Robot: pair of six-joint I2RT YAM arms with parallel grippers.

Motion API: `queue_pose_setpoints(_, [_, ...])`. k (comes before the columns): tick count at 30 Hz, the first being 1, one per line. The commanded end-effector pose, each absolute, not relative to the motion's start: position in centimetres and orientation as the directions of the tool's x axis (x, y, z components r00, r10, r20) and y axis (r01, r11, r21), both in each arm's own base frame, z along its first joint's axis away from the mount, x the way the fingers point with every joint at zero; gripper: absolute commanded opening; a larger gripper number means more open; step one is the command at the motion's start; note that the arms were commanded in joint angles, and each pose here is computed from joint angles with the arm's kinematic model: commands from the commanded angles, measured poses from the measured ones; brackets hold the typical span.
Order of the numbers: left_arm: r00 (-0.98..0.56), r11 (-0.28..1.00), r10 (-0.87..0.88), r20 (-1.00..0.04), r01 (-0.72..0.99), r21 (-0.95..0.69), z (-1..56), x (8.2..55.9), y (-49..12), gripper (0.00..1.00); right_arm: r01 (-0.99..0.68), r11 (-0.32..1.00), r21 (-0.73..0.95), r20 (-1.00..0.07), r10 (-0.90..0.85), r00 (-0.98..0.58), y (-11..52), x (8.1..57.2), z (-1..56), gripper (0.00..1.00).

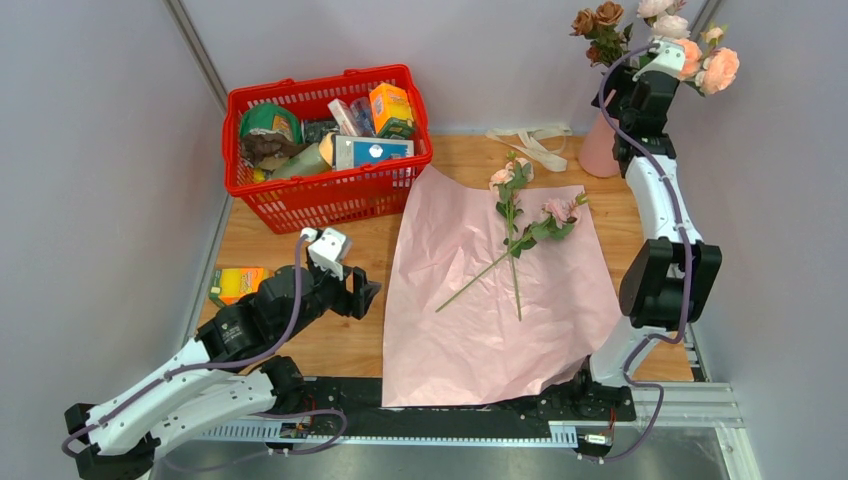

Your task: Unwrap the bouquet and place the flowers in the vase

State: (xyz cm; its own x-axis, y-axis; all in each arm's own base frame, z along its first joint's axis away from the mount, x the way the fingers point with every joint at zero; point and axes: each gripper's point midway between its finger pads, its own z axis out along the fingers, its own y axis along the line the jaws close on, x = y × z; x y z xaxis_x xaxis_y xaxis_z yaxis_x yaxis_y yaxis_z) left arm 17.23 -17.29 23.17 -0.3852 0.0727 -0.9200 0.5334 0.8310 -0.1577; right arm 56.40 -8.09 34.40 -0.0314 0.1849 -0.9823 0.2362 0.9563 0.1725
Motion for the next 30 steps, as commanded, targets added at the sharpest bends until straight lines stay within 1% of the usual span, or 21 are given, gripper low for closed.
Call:
queue_pose_setpoints(1, [-0.344,0.829,0.053,-0.937,0.539,-0.151,24.9,17.3,-17.0,0.78,0.233,0.954,0.19,-0.981,0.192,0.012,-6.4,54.0,39.4,0.76])
queue_pose_setpoints(5, [-0.337,0.827,0.045,-0.941,0.541,-0.154,25.1,17.3,-16.9,0.78,0.208,0.971,0.114,-0.993,0.107,0.045,-5.0,53.5,41.9,0.77])
queue_pose_setpoints(8, [-0.334,0.827,0.044,-0.941,0.54,-0.153,25.2,17.3,-16.8,0.78,0.147,0.989,0.003,-0.995,-0.012,0.098,-3.2,53.7,43.5,0.82])
queue_pose_setpoints(10, [-0.335,0.827,0.045,-0.941,0.541,-0.153,25.1,17.3,-16.9,0.78,0.113,0.991,-0.077,-0.983,-0.094,0.156,-1.1,53.8,44.8,0.87])
queue_pose_setpoints(13, [-0.335,0.827,0.046,-0.941,0.542,-0.152,25.1,17.3,-16.9,0.78,0.161,0.962,-0.22,-0.951,-0.248,0.186,0.3,54.3,45.8,0.93])
queue_pose_setpoints(15, [-0.337,0.826,0.049,-0.94,0.543,-0.151,25.1,17.3,-16.9,0.78,0.225,0.94,-0.256,-0.935,-0.3,0.189,-0.1,55.0,46.2,0.93])
queue_pose_setpoints(18, [-0.337,0.826,0.051,-0.94,0.543,-0.149,25.0,17.3,-16.9,0.78,0.328,0.911,-0.249,-0.931,-0.319,0.179,-1.7,56.0,47.0,0.93])
queue_pose_setpoints(20, [-0.337,0.826,0.049,-0.94,0.543,-0.151,25.1,17.3,-17.0,0.78,0.333,0.914,-0.232,-0.941,-0.297,0.16,-1.8,56.5,46.5,0.91])
queue_pose_setpoints(22, [-0.339,0.826,0.054,-0.939,0.544,-0.149,24.9,17.3,-17.0,0.78,0.266,0.938,-0.222,-0.954,-0.266,0.141,-0.5,56.5,45.3,0.89])
queue_pose_setpoints(24, [-0.338,0.827,0.054,-0.94,0.543,-0.148,24.9,17.3,-17.0,0.78,0.16,0.967,-0.197,-0.964,-0.221,0.149,1.7,55.8,44.5,0.89])
queue_pose_setpoints(28, [-0.341,0.828,0.058,-0.938,0.541,-0.145,24.7,17.4,-17.0,0.78,0.038,0.99,-0.137,-0.983,-0.141,0.117,6.1,53.0,43.4,0.9])
queue_pose_setpoints(30, [-0.344,0.838,0.049,-0.938,0.525,-0.148,24.8,17.6,-16.8,0.77,0.005,0.995,-0.103,-0.991,-0.103,0.085,8.0,51.0,42.5,0.9])
